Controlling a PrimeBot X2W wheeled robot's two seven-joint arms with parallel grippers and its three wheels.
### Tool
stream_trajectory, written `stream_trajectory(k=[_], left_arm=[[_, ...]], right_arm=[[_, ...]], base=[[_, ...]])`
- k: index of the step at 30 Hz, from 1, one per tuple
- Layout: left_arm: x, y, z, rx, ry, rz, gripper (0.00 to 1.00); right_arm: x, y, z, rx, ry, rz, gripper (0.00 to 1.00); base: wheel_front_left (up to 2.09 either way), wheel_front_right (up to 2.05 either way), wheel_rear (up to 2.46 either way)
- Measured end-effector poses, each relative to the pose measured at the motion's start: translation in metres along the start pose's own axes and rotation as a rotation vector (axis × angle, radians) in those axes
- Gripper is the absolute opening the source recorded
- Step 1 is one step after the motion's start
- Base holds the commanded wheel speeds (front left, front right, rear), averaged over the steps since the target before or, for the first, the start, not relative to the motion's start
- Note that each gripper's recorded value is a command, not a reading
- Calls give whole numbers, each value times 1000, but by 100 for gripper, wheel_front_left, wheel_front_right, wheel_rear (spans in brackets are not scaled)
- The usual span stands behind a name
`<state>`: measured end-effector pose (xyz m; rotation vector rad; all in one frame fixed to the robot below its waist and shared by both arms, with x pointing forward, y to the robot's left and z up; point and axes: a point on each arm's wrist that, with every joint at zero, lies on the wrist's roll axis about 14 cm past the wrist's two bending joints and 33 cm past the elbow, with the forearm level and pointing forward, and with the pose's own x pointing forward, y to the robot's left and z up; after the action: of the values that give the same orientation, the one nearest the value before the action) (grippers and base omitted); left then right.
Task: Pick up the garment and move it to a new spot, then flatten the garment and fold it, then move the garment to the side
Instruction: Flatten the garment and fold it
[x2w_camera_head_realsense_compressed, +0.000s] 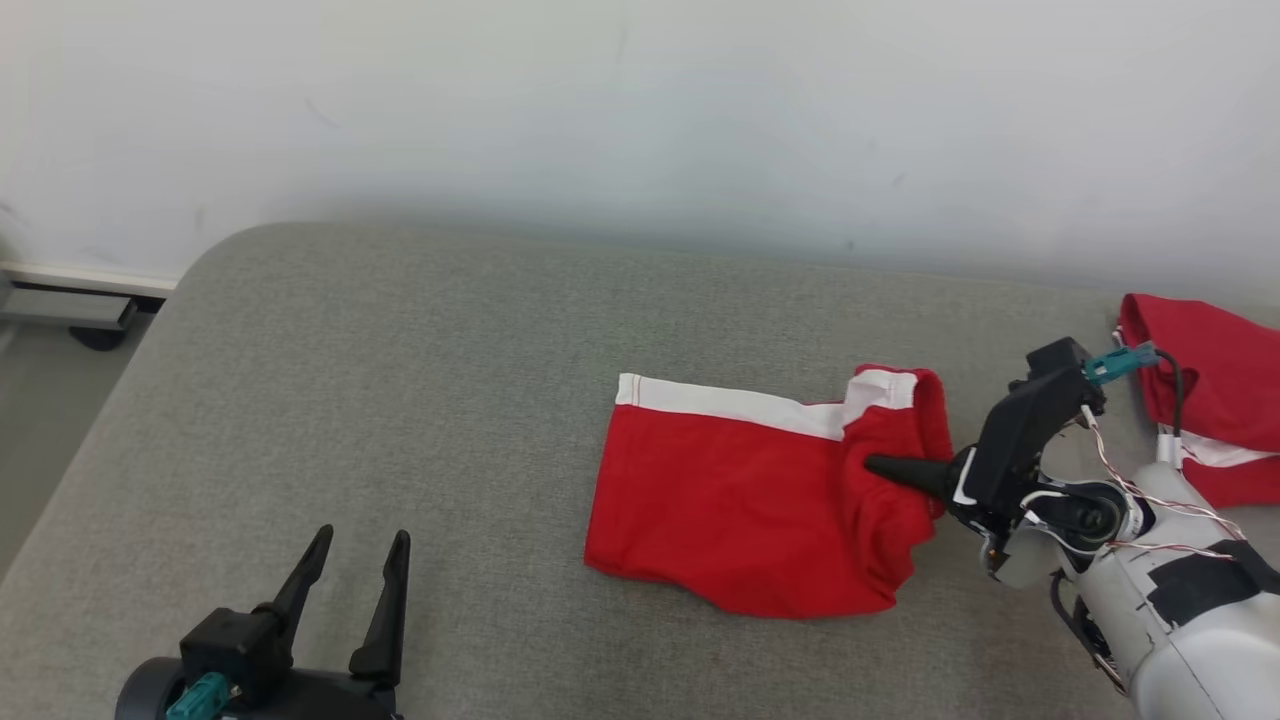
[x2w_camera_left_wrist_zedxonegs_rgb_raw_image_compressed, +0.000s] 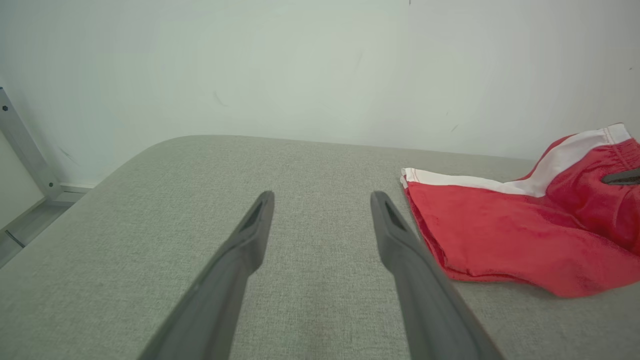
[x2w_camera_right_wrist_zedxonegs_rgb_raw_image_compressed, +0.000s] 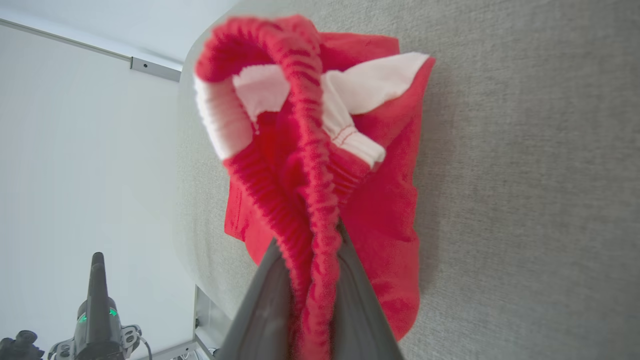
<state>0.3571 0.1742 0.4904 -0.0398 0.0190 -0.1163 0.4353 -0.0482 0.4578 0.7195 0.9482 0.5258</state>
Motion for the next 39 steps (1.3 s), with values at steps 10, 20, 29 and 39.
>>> stream_trajectory(k=[10,20,29,39], left_arm=[[-11,7,-4,-21,7,37,100],[-15,8,-6,-42,6,56,100],[-16,6,-11,-59,16,62,100],[-20,8,-14,-70,26,80,100]], right_arm=[[27,50,-13,35,82,127,0],[51,72,-22,37,117,141,0],[73,75,-20,20,120,93,0],[88,81,-35,-10,178,77,0]], base=[[0,0,0],[0,0,0],[0,0,0],[0,0,0]])
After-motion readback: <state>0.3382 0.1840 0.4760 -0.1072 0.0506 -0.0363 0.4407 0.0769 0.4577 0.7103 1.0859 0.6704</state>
